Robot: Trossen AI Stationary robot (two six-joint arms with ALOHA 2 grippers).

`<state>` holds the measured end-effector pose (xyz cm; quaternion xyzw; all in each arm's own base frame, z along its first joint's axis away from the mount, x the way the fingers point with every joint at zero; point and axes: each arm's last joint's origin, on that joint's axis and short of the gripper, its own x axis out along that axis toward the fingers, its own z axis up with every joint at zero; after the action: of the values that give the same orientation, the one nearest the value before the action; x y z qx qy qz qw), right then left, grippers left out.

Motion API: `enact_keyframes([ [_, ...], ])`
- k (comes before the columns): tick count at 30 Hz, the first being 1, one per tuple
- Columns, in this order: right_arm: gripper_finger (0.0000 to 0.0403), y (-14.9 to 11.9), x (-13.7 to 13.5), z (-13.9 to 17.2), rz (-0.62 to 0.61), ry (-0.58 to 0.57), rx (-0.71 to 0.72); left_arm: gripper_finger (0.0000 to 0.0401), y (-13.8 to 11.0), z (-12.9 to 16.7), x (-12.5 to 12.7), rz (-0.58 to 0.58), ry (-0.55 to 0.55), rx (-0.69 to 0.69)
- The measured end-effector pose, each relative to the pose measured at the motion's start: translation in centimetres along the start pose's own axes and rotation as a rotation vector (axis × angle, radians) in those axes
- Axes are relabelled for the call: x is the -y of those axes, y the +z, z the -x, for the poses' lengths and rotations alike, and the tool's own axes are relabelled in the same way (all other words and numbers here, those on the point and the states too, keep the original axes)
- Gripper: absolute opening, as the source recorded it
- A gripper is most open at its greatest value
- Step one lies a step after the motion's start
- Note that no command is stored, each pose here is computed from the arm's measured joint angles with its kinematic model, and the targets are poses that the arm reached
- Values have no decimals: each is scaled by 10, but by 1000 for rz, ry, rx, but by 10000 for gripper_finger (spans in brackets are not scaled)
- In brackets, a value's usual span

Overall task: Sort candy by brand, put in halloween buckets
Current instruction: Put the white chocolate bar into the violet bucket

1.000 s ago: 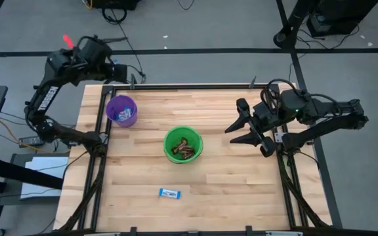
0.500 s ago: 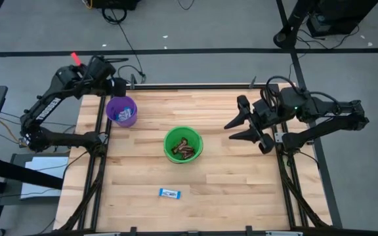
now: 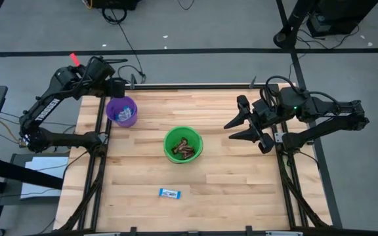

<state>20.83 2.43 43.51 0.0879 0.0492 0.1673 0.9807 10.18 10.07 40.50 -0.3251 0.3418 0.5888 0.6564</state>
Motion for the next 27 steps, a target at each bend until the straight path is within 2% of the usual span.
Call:
enact_keyframes([
  [3,176,0,0,0,0,0,0,113,0,1,0,2,-7,5],
  [5,176,0,0,0,0,0,0,117,1,1,2,0,-58,-4],
  [7,176,0,0,0,0,0,0,118,3,2,10,-18,-191,-29],
  [11,176,0,0,0,0,0,0,110,1,13,34,-91,-543,-83],
  [13,176,0,0,0,0,0,0,106,-4,22,48,-127,-666,-81],
  [21,176,0,0,0,-3,-9,-4,86,-37,66,105,-266,-1017,52],
  [25,176,-3,3,-7,-29,-11,-16,81,-57,88,129,-332,-1170,137],
  [27,176,-6,5,-16,-43,-7,-31,80,-68,94,139,-383,-1221,130],
])
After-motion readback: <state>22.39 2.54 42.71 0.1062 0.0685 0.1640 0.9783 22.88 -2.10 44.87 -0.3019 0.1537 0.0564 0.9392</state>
